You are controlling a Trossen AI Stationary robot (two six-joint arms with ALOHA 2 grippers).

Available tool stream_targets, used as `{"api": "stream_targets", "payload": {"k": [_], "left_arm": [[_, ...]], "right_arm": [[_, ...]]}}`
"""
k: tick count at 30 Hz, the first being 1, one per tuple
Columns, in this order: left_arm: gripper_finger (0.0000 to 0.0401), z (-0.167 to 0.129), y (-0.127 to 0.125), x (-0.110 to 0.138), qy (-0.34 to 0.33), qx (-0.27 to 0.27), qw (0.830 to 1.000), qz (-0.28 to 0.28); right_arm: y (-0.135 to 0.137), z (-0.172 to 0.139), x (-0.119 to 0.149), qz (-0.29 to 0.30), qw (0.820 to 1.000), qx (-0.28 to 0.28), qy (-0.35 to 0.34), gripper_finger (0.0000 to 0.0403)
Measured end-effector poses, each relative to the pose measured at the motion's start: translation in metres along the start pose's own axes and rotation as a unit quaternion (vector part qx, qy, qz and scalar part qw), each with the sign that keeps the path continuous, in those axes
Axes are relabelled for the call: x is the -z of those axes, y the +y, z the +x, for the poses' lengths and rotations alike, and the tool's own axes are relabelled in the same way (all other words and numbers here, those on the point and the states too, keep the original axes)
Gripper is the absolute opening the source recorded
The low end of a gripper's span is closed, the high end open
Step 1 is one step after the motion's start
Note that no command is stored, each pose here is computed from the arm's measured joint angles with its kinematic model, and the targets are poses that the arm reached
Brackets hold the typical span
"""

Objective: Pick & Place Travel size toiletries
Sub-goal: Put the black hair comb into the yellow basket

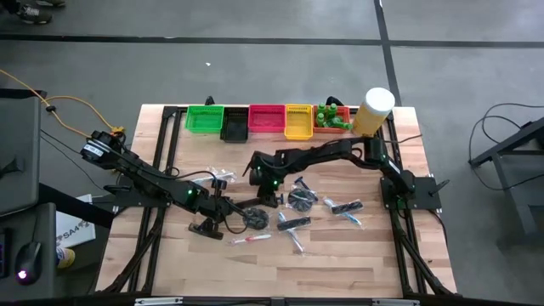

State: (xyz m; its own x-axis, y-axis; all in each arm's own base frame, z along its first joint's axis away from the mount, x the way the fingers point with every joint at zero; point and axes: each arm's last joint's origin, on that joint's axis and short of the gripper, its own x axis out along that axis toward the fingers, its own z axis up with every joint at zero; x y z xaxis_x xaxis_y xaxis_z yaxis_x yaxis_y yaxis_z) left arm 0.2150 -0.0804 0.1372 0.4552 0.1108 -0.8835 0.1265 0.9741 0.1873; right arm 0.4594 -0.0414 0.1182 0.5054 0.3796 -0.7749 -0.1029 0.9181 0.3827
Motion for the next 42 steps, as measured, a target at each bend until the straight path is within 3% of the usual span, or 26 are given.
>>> {"api": "stream_targets", "payload": {"k": [12,19,25,33,42], "left_arm": [[0.0000,0.000,0.000,0.000,0.000,-0.002,1.000,-0.002],[0.0000,0.000,0.000,0.000,0.000,-0.002,1.000,-0.002],[0.0000,0.000,0.000,0.000,0.000,-0.002,1.000,-0.002],[0.0000,0.000,0.000,0.000,-0.002,-0.001,1.000,-0.002],[0.0000,0.000,0.000,-0.002,-0.008,0.000,1.000,-0.004]], "right_arm": [[0.043,-0.003,-0.009,-0.162,0.978,0.129,-0.005,0.0194],[0.057,0.002,-0.012,-0.201,0.970,0.134,-0.019,0.0224],[0.078,-0.005,-0.034,-0.222,0.966,0.123,-0.055,0.0250],[0.077,-0.005,-0.036,-0.224,0.965,0.122,-0.063,0.0251],[0.072,0.020,-0.032,-0.245,0.958,0.126,-0.074,0.0252]]}}
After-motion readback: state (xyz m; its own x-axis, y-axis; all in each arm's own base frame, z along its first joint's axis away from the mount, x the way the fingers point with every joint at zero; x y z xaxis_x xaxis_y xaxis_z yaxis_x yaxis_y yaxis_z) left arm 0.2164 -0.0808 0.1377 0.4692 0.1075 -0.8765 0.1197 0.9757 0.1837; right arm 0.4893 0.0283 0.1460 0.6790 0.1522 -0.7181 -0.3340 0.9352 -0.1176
